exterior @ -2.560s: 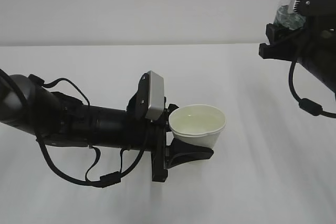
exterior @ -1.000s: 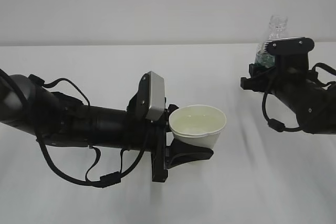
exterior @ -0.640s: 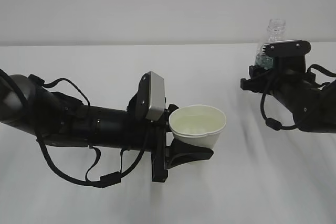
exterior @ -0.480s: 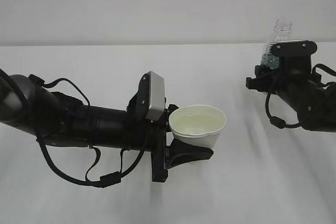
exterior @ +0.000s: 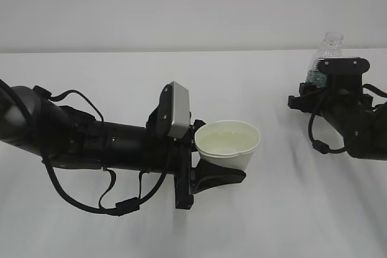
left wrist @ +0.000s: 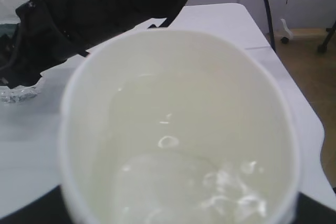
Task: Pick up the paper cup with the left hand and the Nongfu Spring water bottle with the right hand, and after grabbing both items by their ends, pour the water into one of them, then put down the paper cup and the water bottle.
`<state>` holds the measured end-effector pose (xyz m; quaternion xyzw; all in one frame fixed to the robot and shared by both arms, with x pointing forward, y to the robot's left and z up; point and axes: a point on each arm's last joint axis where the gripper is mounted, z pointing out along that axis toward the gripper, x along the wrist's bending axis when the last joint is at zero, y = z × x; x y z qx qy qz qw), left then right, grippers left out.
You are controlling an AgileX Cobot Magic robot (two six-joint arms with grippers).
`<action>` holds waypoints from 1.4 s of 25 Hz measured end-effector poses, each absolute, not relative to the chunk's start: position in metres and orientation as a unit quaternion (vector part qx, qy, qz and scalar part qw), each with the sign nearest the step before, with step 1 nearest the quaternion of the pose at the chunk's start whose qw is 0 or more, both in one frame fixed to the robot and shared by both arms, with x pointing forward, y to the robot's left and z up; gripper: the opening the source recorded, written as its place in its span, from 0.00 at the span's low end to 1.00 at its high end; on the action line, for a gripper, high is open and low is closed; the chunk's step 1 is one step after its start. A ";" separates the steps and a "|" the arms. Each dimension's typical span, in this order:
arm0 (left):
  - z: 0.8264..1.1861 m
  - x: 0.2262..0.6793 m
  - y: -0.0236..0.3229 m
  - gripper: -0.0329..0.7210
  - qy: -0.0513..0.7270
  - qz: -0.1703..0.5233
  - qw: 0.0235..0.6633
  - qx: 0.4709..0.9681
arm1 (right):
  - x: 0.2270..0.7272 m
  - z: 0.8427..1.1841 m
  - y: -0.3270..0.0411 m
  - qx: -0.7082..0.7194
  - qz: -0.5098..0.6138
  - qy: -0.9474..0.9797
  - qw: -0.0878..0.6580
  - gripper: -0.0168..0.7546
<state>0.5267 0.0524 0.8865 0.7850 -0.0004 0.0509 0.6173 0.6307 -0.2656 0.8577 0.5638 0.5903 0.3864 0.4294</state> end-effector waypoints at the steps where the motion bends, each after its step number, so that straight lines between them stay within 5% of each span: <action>1: 0.886 0.527 0.052 0.57 0.000 0.051 0.617 0.785 | 0.632 0.854 -0.265 0.563 0.386 0.592 0.428 0.55; 23: 0.887 0.527 0.052 0.57 0.003 0.052 0.618 0.784 | 0.640 0.837 -0.261 0.528 0.409 0.595 0.447 0.55; 29: 0.887 0.527 0.052 0.57 0.003 0.052 0.618 0.784 | 0.640 0.837 -0.258 0.513 0.415 0.607 0.443 0.63; 35: 0.887 0.527 0.052 0.57 0.003 0.052 0.618 0.784 | 0.640 0.836 -0.257 0.522 0.425 0.598 0.435 0.82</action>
